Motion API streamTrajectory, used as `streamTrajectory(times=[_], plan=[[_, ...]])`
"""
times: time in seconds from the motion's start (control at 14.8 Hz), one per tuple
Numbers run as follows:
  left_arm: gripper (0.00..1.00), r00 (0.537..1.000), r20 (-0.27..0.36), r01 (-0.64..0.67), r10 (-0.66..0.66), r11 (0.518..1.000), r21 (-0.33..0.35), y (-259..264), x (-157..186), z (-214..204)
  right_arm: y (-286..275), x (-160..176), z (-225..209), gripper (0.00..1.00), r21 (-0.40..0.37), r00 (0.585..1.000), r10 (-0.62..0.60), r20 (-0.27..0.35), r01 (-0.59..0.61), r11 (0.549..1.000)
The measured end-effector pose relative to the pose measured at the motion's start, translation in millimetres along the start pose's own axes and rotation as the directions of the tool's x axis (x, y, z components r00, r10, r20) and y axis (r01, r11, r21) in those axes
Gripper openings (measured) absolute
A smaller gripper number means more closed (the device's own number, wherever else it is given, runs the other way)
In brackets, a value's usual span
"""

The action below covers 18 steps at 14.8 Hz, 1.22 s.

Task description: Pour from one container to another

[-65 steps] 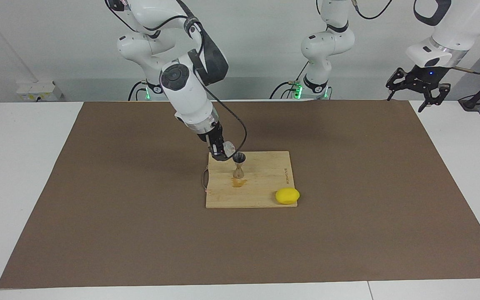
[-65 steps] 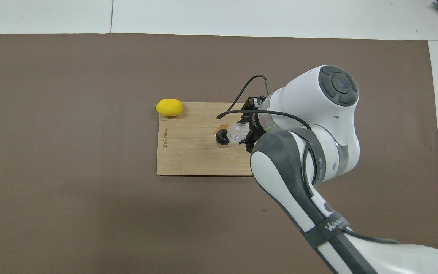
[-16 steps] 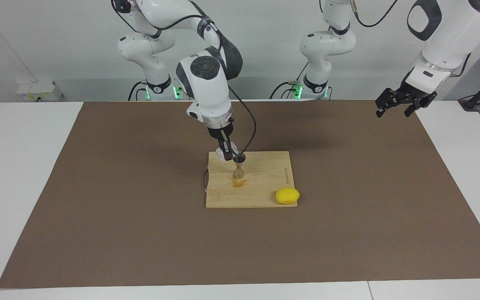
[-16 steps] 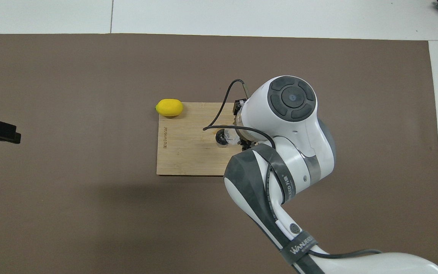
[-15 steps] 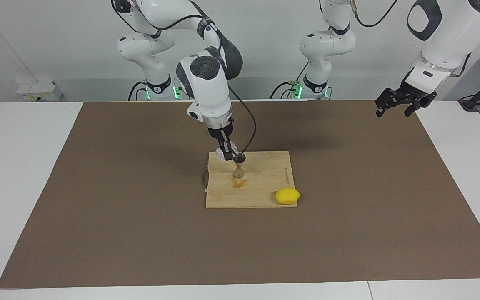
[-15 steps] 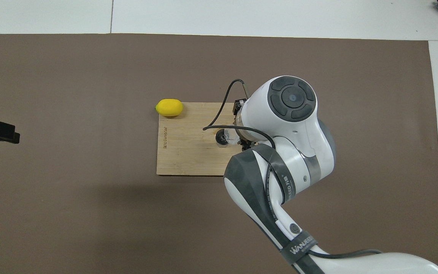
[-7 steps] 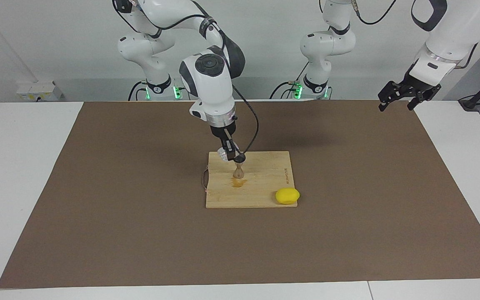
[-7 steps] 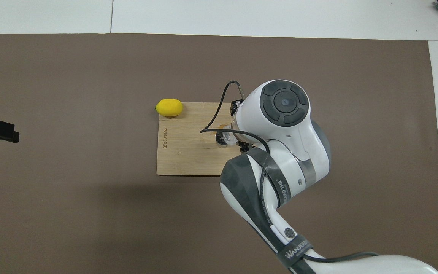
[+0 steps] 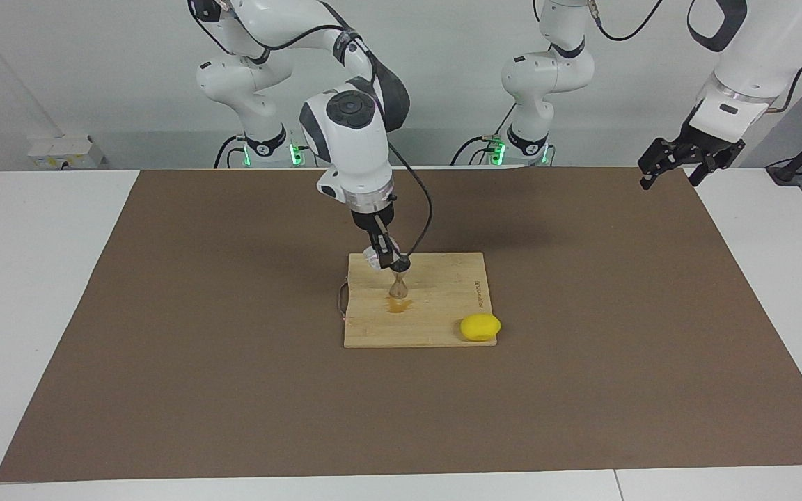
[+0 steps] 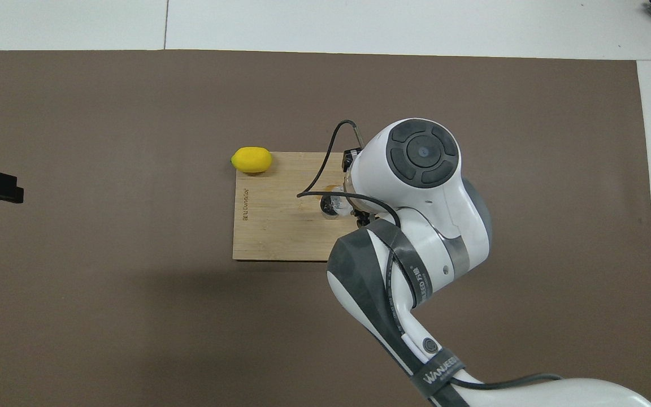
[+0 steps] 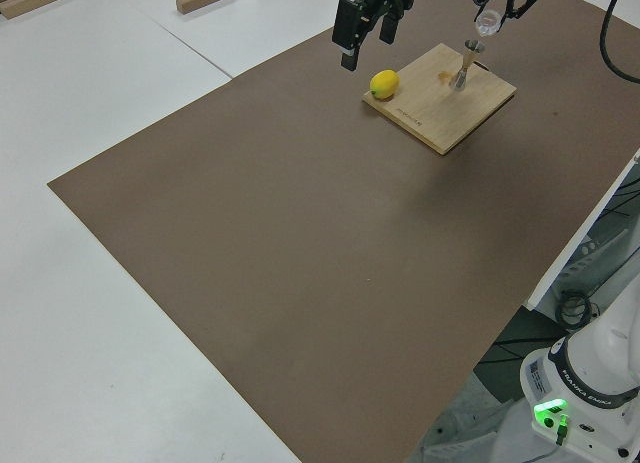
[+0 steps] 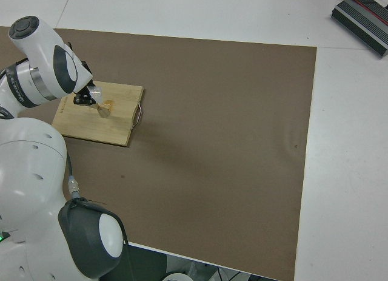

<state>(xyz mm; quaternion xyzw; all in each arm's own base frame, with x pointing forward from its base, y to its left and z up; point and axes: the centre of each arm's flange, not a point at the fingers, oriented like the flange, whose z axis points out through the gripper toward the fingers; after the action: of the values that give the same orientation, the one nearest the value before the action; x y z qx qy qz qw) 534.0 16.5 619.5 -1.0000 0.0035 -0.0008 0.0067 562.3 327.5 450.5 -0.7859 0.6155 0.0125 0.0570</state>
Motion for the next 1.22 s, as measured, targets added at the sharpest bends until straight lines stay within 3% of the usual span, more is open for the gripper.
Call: streamTrajectory(times=[0.2,0.68,1.01,1.22], plan=[[1.0,1.0,-0.012,0.01,-0.01,1.0,0.002,-4.5,-0.2,-2.5,-1.3,2.4,-0.6,0.51,-0.004,0.999,0.024,0.032,-0.024,1.0],[1.0,1.0,-0.017,0.018,-0.018,1.0,0.002,-8.6,-1.6,-4.8,-11.3,31.4,-7.7,0.51,-0.025,0.973,0.108,0.202,-0.105,0.994],[1.0,1.0,-0.016,0.017,-0.017,1.0,0.002,-7.7,-1.6,-4.8,-20.2,82.0,-23.6,0.51,-0.013,0.923,0.143,0.357,-0.148,0.989],[1.0,1.0,-0.016,0.011,-0.011,1.0,0.003,-4.4,-1.4,-4.8,-23.3,131.9,-28.7,0.51,-0.014,0.864,0.19,0.466,-0.208,0.978]])
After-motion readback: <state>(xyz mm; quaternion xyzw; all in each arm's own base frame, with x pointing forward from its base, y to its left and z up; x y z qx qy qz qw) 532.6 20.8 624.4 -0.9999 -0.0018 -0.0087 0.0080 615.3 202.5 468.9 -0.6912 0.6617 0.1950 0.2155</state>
